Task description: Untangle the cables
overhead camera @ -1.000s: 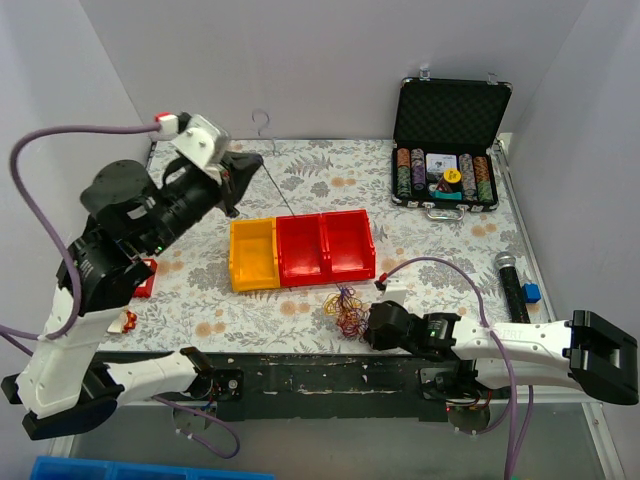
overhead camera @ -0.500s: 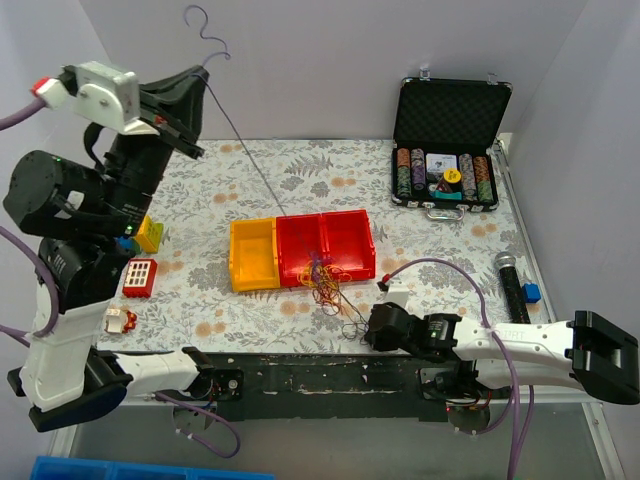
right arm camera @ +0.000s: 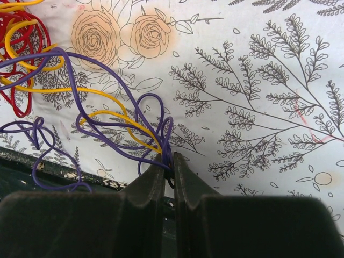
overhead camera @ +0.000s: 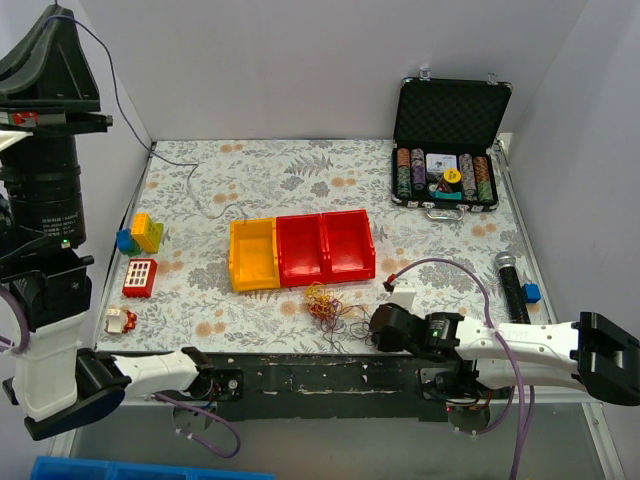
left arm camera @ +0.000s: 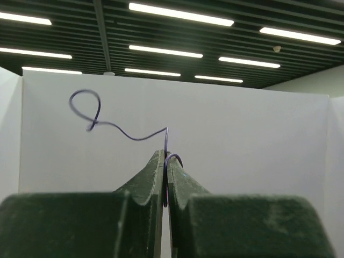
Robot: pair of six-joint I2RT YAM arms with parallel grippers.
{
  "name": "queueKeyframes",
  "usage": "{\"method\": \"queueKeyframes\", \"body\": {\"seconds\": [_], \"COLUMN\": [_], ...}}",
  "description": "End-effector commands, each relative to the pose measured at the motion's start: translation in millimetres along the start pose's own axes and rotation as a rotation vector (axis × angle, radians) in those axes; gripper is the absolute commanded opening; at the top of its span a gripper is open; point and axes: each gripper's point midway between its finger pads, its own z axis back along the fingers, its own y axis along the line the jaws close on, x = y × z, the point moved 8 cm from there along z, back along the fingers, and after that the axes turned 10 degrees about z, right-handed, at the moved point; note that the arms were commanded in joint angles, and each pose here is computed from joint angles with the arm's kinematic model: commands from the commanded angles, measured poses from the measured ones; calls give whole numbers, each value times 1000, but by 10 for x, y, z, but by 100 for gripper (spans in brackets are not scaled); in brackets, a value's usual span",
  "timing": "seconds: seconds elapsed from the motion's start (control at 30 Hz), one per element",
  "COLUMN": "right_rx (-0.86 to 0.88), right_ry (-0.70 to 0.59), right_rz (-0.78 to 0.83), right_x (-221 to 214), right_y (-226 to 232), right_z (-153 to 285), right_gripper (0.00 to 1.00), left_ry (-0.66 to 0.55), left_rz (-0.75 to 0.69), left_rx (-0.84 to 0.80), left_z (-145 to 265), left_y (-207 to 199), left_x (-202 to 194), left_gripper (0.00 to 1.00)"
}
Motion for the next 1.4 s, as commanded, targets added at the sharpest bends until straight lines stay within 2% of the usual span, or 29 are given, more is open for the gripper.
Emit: {"method": "queueKeyframes", "body": {"seconds": [0.0, 0.17, 0.27, 0.43, 0.63, 0.77, 0.97, 1.37], "right_rx": [-91, 14, 67, 121, 130, 137, 147, 169], "right_ry": [57, -69, -158, -244, -263, -251, -229, -209], "right_rz": [60, 96, 122, 141, 135, 126, 128, 128], "right_x": [-160, 135, 359, 628, 670, 610, 531, 474], "right_y": [-215, -19, 97, 234, 251, 227, 211, 211], "right_z": [-12, 137, 291, 522, 567, 516, 451, 419], "right_gripper": [1, 1, 1, 2, 3, 3, 2, 1], "left_ry": [108, 301, 436, 569, 609, 611, 545, 626], "left_rz": [-30, -43, -74, -139, -216, -215, -204, -286], "left_rx": [-116, -149, -160, -101, -70, -56, 13, 77], "left_z": [63, 328, 634, 1059, 1368, 1392, 1326, 1593], "left_y": [-117, -159, -148, -34, 63, 66, 109, 216], "left_x": [-231, -766, -1247, -1812, -2206, -2263, -2195, -2566], "left_gripper": [0, 0, 0, 0, 0, 0, 0, 0]}}
